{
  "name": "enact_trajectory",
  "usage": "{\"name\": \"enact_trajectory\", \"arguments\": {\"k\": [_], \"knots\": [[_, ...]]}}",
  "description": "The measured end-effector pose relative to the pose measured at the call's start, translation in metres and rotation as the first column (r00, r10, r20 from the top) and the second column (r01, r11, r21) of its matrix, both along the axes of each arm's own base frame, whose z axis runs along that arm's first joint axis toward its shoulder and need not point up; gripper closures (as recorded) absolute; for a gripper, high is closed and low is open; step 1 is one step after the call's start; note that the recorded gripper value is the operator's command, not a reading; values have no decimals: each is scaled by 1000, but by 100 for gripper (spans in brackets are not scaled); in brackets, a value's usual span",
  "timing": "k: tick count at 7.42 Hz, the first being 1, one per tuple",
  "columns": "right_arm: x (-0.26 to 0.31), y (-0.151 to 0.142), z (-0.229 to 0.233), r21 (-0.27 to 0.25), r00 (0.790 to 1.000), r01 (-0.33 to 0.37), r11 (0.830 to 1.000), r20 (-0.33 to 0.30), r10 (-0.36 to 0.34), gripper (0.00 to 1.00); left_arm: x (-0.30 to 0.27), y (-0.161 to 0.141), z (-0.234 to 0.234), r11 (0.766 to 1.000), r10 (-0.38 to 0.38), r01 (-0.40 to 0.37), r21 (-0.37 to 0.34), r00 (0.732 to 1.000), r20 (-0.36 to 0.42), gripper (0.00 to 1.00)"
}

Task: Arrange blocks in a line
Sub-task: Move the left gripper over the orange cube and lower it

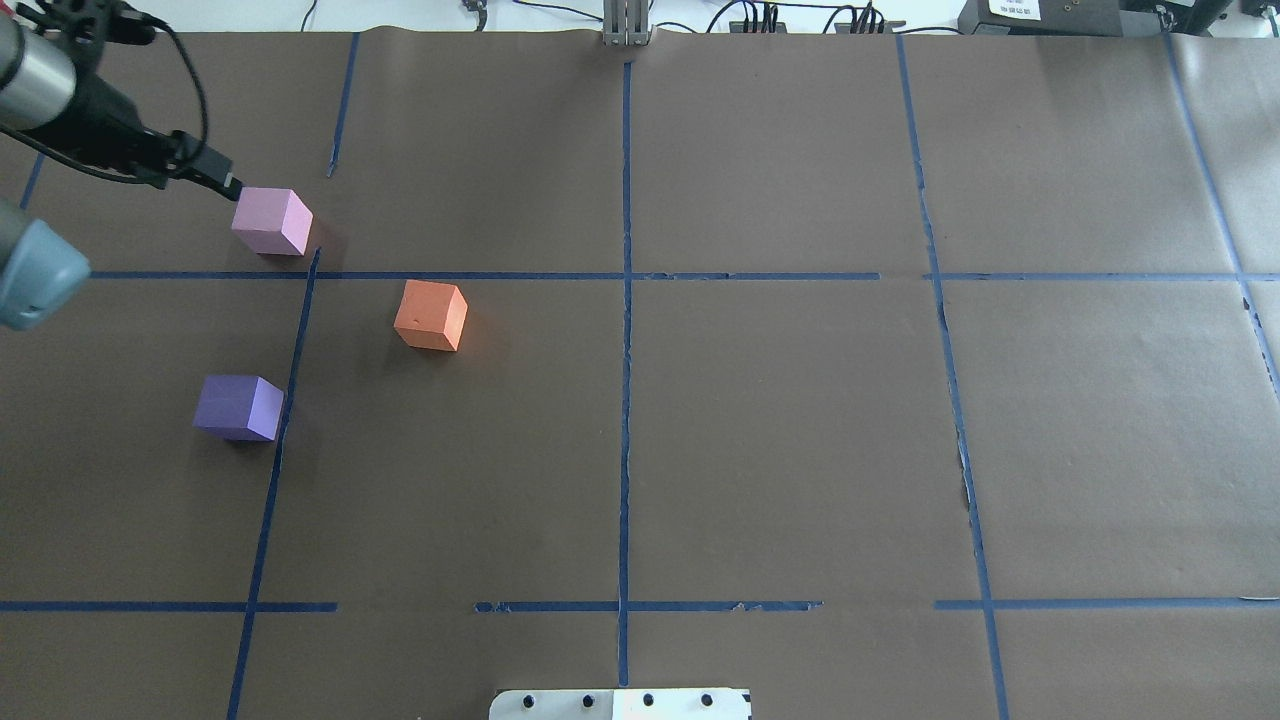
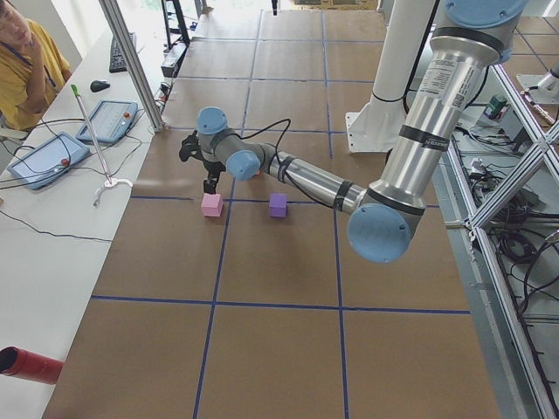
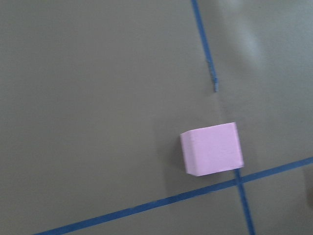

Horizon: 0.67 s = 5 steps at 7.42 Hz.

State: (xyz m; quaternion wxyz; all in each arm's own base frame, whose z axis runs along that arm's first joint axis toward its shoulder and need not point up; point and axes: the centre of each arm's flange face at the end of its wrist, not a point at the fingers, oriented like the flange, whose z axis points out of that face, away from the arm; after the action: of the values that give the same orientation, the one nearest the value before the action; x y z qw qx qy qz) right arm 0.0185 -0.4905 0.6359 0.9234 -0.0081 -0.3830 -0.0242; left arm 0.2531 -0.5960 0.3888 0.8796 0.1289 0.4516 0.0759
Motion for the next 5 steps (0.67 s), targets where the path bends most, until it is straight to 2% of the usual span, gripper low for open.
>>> {"name": "enact_trajectory", "arguments": {"k": [3, 5], "knots": [[0, 0, 0, -1, 1000, 0, 1000, 0, 0, 0, 124, 36, -64, 1000, -10, 10, -3, 1000, -3, 0], [0, 0, 0, 0, 1000, 0, 1000, 0, 0, 0, 163, 60, -76, 1000, 0, 0, -8, 1000, -6, 0]]}}
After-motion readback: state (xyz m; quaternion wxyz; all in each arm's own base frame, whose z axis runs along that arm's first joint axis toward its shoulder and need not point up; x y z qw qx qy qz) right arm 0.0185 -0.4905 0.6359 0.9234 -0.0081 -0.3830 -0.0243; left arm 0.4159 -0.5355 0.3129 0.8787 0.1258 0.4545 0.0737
